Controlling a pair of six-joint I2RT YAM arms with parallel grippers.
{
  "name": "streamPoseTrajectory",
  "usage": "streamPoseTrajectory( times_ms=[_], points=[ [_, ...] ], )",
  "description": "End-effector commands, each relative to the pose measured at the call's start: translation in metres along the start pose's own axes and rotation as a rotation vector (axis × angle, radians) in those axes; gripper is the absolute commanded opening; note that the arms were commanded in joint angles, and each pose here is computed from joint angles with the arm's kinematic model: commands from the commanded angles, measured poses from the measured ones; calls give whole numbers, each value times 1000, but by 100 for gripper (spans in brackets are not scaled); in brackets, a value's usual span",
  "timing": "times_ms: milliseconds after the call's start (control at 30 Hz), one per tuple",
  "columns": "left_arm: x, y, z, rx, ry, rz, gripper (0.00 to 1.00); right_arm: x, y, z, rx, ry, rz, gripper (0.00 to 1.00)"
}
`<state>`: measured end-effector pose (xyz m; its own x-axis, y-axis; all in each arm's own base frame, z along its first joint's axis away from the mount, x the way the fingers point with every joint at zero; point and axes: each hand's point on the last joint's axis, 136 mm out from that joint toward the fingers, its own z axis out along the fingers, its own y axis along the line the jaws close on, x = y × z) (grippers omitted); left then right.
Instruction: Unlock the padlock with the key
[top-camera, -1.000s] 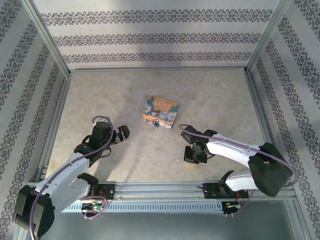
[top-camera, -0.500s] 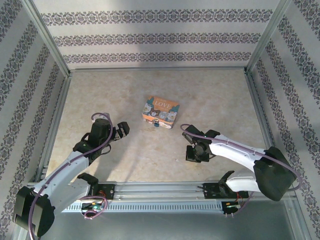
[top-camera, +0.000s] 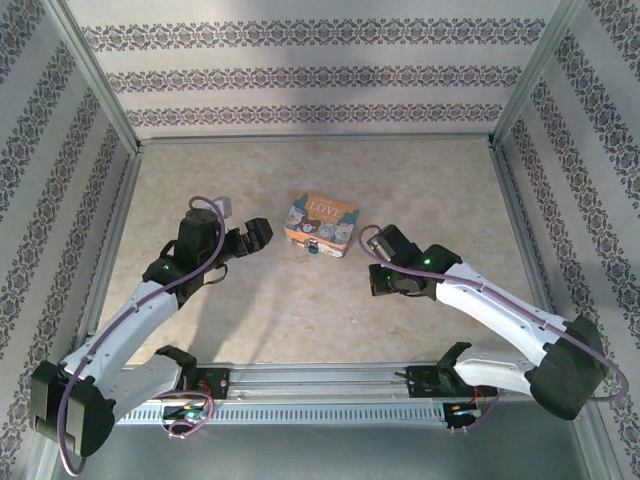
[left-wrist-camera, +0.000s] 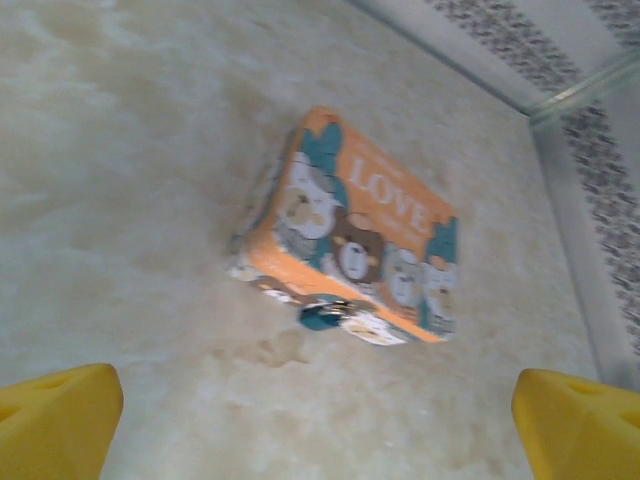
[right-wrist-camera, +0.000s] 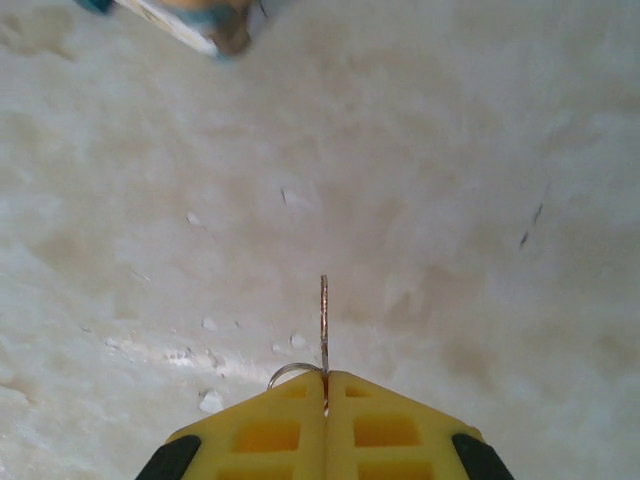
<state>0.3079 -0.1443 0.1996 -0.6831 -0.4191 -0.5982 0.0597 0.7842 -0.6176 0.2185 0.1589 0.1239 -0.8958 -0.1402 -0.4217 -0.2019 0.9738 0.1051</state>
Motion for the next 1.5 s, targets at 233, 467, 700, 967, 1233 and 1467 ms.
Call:
streamPoseTrajectory(
  times_ms=[233,467,700,967,1233,1467],
  points=[
    [0,-45,6,195,128,-211,100,-77,26,-40,-18,-267,-369,0],
    [2,-49,17,321,173,-497,99,-102,55,-55,-99,-404,-603,0],
    [-5,-59,17,441,167,-669,99,-96,89,-67,-253,-520,-903,0],
    [4,-57,15,351,255,-809,94,-88,104,-76,-494,-541,-985,0],
    [-1,-67,8,380,240,-811,85,-92,110,-66,-512,-526,-1030,0],
    [4,-76,15,377,262,-794,78,-101,110,-50,-436,-498,-1030,0]
  ],
)
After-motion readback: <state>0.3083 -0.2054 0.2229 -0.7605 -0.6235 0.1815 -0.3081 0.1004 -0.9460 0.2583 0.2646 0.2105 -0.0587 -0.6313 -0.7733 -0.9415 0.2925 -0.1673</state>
